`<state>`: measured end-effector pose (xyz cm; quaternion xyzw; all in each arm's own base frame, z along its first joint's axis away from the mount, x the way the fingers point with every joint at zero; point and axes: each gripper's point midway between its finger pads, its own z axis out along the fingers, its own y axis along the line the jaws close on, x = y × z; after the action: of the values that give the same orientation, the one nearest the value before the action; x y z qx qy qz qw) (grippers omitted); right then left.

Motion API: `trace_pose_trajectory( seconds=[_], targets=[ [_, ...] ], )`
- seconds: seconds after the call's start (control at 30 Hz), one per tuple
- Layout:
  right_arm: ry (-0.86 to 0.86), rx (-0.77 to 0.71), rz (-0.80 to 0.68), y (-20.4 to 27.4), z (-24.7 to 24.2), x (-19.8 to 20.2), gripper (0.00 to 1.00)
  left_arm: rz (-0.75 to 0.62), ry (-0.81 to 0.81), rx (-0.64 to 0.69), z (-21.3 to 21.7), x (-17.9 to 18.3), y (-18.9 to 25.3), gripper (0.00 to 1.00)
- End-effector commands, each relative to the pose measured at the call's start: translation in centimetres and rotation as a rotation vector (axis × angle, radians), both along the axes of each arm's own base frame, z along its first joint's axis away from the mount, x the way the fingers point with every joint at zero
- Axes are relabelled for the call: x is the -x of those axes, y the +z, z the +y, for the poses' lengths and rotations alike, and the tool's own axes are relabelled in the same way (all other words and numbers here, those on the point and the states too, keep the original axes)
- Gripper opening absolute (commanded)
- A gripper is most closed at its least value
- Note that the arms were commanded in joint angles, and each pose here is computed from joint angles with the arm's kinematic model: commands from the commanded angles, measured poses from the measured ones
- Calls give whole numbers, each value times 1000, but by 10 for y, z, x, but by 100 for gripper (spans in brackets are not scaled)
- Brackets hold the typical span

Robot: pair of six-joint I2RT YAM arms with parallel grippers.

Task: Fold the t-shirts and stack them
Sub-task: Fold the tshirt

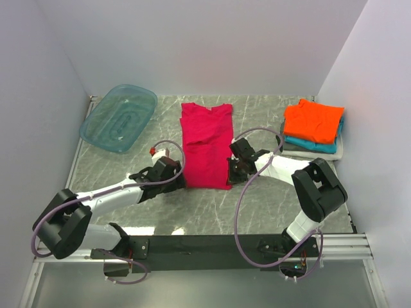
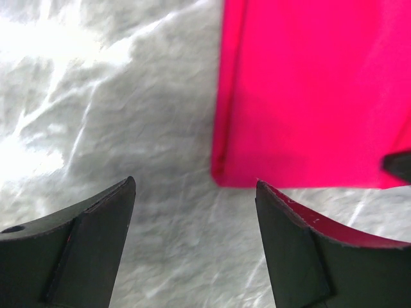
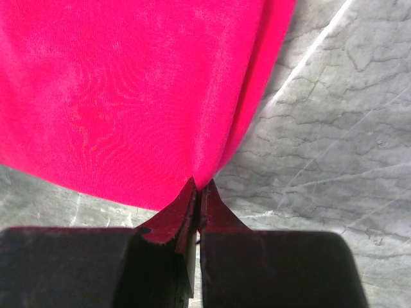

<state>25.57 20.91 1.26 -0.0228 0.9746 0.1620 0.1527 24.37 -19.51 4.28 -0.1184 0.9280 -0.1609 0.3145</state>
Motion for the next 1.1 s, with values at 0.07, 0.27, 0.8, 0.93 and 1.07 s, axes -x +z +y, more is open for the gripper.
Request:
trace_pose_trajectory(
  seconds=[0.07, 0.27, 0.8, 0.93, 1.07],
  targets=[
    [21, 78, 78, -19, -14, 29, 0, -34, -42, 71, -20, -15, 6, 81],
    [17, 83, 81, -20, -15, 29, 0, 42, -26, 18, -15, -11, -13, 74],
    [26, 72, 88, -23, -11, 31, 0, 182, -76, -237, 2, 3, -35, 56],
    [29, 68, 92, -25, -11, 31, 0, 213, -89, -292, 4, 10, -39, 53],
    [33, 63, 96, -27, -10, 32, 0, 228, -130, -315, -7, 18, -44, 46]
  ],
)
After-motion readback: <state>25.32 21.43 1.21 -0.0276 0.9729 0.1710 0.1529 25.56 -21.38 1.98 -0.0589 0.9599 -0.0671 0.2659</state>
